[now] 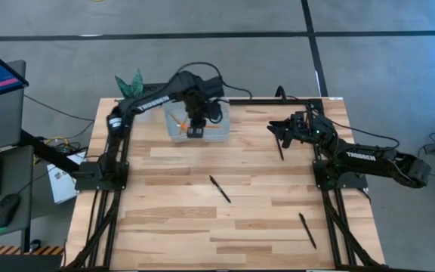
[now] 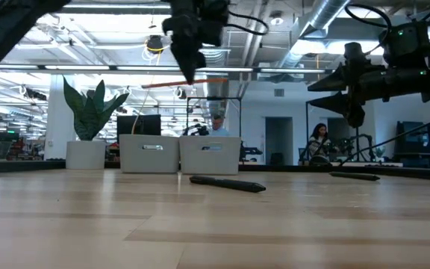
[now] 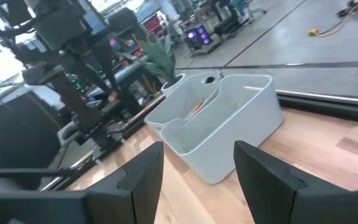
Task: Sort pens & pencils
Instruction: Put the pencil into the left bin
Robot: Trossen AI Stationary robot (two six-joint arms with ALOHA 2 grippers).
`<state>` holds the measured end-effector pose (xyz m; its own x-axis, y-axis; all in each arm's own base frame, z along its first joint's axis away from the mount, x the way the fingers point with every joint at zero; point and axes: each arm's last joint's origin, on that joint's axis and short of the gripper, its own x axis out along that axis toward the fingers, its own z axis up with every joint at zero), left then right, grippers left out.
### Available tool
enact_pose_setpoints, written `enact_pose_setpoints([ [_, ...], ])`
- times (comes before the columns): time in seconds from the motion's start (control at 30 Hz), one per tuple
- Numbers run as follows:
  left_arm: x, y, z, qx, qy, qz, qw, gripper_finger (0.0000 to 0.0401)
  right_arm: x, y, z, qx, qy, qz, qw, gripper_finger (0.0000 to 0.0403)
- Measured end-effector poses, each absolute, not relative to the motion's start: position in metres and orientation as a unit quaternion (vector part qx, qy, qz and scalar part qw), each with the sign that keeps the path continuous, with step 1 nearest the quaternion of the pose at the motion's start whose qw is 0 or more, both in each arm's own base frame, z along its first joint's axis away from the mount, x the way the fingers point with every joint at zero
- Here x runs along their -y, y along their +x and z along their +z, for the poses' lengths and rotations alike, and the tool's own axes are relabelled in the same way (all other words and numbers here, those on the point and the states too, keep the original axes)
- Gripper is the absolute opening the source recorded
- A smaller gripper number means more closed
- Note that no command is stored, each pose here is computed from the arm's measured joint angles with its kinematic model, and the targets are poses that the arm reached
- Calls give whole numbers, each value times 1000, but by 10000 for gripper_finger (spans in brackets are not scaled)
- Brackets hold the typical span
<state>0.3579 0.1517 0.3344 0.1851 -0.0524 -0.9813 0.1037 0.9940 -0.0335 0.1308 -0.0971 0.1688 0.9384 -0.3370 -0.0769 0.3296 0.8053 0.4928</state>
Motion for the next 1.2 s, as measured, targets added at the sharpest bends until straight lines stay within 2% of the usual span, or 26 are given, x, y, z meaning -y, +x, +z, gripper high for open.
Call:
enact_pose_setpoints([
  [0.3,-170,319,336,-652,94,-45,751,22,98,131,170,14,258,-186,948,217],
  [0.77,-220,283,280,-674,204,-181,686,22,97,131,171,26,293,-180,939,217],
  [0.97,-233,280,264,-675,251,-174,671,22,93,135,171,25,293,-178,939,217],
  [1.2,-234,281,253,-655,307,-219,654,22,89,138,171,30,290,-198,936,217],
])
